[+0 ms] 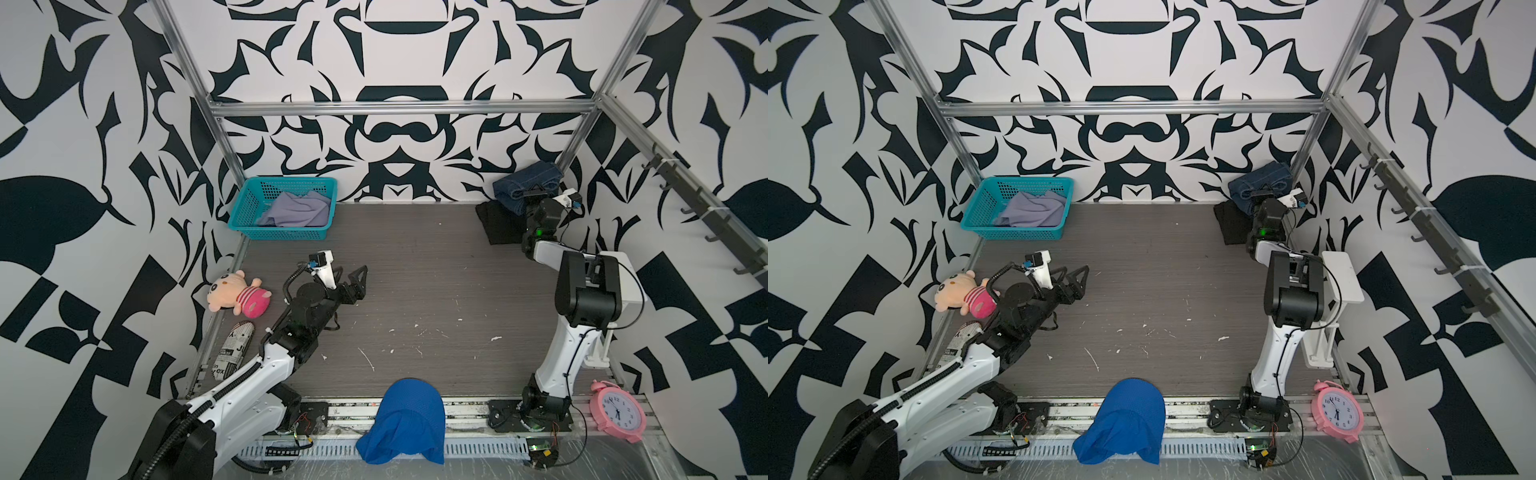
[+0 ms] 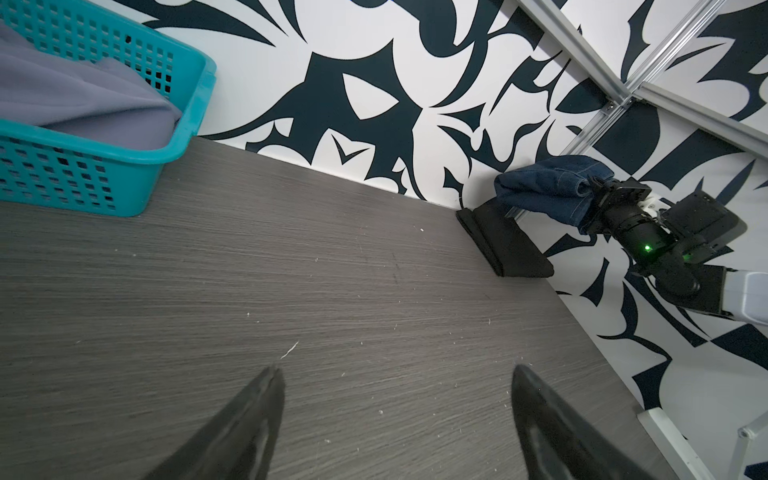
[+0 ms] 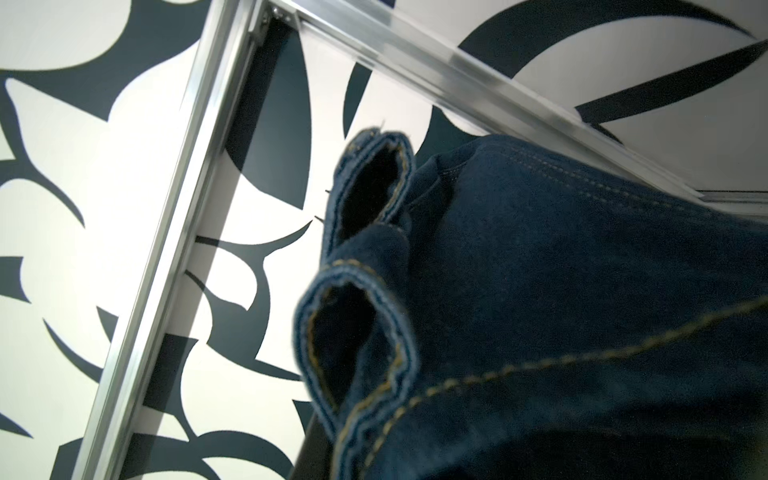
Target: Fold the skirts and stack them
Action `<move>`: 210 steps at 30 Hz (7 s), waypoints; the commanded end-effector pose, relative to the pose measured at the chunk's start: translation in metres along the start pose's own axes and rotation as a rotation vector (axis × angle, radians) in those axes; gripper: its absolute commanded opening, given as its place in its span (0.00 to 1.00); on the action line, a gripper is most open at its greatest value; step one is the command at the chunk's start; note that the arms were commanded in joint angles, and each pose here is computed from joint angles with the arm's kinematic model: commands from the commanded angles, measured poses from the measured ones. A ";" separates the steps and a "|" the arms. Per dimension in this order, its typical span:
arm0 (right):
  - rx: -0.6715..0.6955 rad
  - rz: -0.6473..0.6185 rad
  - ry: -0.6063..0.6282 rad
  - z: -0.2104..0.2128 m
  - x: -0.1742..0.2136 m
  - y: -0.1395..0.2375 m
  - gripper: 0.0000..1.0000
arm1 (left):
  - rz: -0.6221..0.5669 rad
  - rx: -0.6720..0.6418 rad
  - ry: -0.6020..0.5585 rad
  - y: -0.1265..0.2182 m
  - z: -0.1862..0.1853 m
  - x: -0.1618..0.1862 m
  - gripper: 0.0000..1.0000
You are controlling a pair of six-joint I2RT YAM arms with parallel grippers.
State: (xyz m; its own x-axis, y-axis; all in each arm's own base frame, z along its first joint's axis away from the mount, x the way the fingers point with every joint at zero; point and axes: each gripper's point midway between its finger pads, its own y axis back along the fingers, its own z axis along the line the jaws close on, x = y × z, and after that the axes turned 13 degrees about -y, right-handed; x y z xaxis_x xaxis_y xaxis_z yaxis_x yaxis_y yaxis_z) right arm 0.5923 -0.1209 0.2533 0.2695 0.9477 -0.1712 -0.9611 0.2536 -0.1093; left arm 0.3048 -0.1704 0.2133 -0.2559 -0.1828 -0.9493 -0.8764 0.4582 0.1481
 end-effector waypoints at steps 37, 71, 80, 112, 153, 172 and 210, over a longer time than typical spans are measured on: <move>-0.322 0.082 -0.282 0.035 -0.009 -0.018 0.00 | -0.001 0.014 -0.008 -0.001 -0.002 -0.002 0.88; 0.363 0.160 -0.070 -0.137 0.028 0.055 0.75 | 0.027 0.010 -0.009 -0.007 -0.001 0.006 0.89; 0.776 0.340 0.243 -0.142 0.032 0.089 0.86 | 0.027 0.020 -0.004 -0.011 -0.002 0.007 0.90; 0.746 0.766 1.501 0.013 0.081 0.112 0.99 | 0.032 0.096 -0.032 -0.017 -0.022 -0.011 0.88; 1.037 0.988 1.774 -0.156 0.052 0.037 0.34 | 0.075 0.066 -0.039 -0.010 -0.012 0.008 0.89; 0.939 0.806 1.786 -0.062 0.030 0.021 0.19 | 0.079 0.068 -0.055 -0.016 -0.016 0.000 0.90; 1.142 0.302 2.027 0.043 -0.042 0.010 0.00 | 0.089 0.060 -0.126 -0.010 -0.014 -0.001 0.92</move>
State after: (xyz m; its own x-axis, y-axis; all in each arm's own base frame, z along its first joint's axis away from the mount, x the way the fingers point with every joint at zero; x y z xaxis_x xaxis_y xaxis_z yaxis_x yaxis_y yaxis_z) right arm 0.5770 -0.1370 0.2314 -0.8954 -0.1922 -0.4016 -0.3904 0.7727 0.5006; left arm 0.3072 -0.1900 0.2074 -0.2910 -0.0437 -0.9557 -0.8182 0.5291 0.2249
